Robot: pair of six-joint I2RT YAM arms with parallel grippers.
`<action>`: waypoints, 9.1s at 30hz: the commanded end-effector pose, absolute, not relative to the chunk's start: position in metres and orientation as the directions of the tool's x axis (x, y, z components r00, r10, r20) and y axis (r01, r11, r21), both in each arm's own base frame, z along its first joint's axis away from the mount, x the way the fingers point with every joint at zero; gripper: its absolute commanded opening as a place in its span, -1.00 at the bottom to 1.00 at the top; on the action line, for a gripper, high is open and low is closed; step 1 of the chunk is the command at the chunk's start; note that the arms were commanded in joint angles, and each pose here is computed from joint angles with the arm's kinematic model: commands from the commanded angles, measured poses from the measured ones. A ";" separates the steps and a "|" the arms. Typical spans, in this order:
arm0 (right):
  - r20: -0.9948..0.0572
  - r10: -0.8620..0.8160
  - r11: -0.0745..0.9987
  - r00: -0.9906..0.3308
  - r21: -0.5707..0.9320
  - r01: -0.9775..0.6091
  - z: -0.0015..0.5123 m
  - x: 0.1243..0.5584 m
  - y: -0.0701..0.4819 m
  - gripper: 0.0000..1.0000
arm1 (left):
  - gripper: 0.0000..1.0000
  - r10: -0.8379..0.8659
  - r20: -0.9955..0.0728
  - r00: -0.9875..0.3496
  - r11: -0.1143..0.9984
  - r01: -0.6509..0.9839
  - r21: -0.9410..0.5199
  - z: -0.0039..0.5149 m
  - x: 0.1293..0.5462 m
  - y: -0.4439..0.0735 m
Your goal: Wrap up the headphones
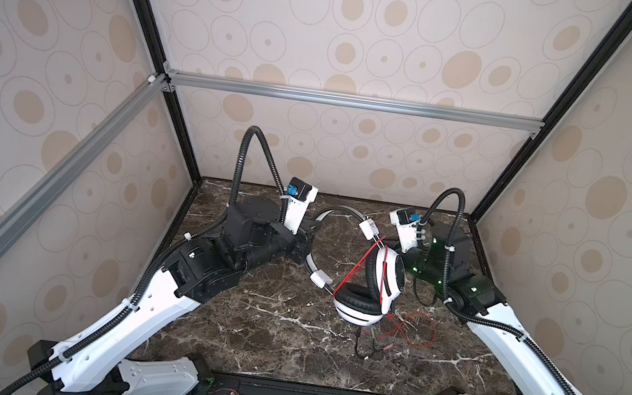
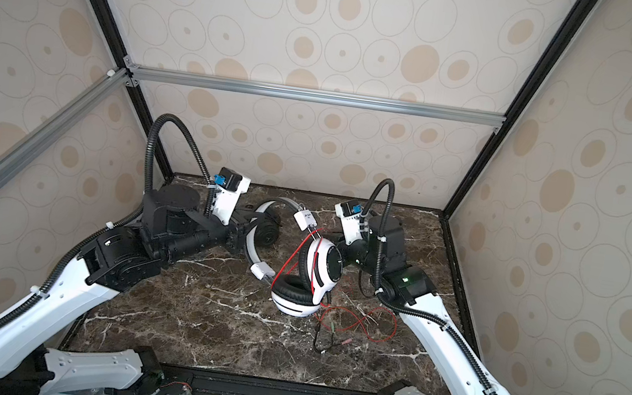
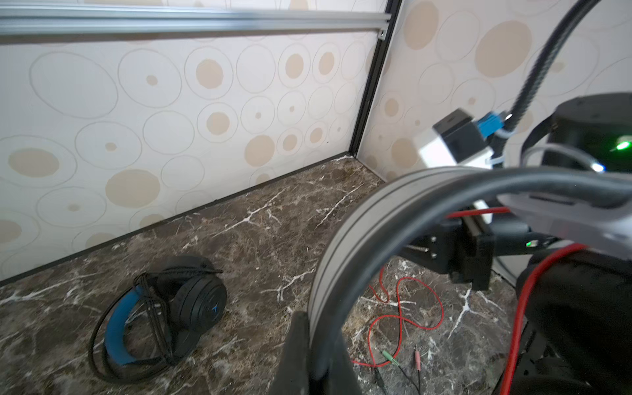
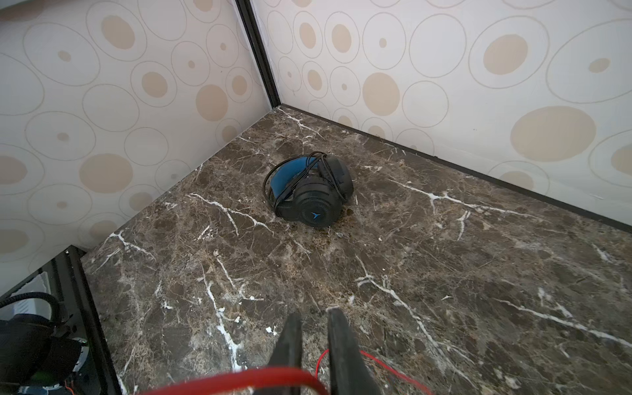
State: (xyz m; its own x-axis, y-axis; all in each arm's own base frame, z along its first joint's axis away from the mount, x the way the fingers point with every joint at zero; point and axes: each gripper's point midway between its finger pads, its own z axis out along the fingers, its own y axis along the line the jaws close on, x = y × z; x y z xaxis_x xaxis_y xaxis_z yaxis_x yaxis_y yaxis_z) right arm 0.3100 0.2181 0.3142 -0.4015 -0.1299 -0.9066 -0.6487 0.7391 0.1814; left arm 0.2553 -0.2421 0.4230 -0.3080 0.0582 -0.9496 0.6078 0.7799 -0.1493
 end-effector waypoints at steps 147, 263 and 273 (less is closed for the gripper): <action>-0.817 -0.344 0.800 -0.462 0.003 -0.601 0.343 0.334 0.192 -0.89 | -1.00 0.086 -0.919 -0.385 0.772 0.609 -0.183 0.359 0.274 -0.234; -0.740 -0.670 0.484 -0.063 -0.372 -0.792 0.322 0.197 0.279 -1.00 | -1.00 -0.065 -0.969 -0.238 0.992 -0.117 -0.038 0.386 0.405 -0.155; -0.669 -0.742 0.491 -0.047 -0.494 -0.718 0.338 0.233 0.261 -1.00 | -1.00 0.060 -0.958 -0.280 0.998 0.049 0.048 0.367 0.387 -0.167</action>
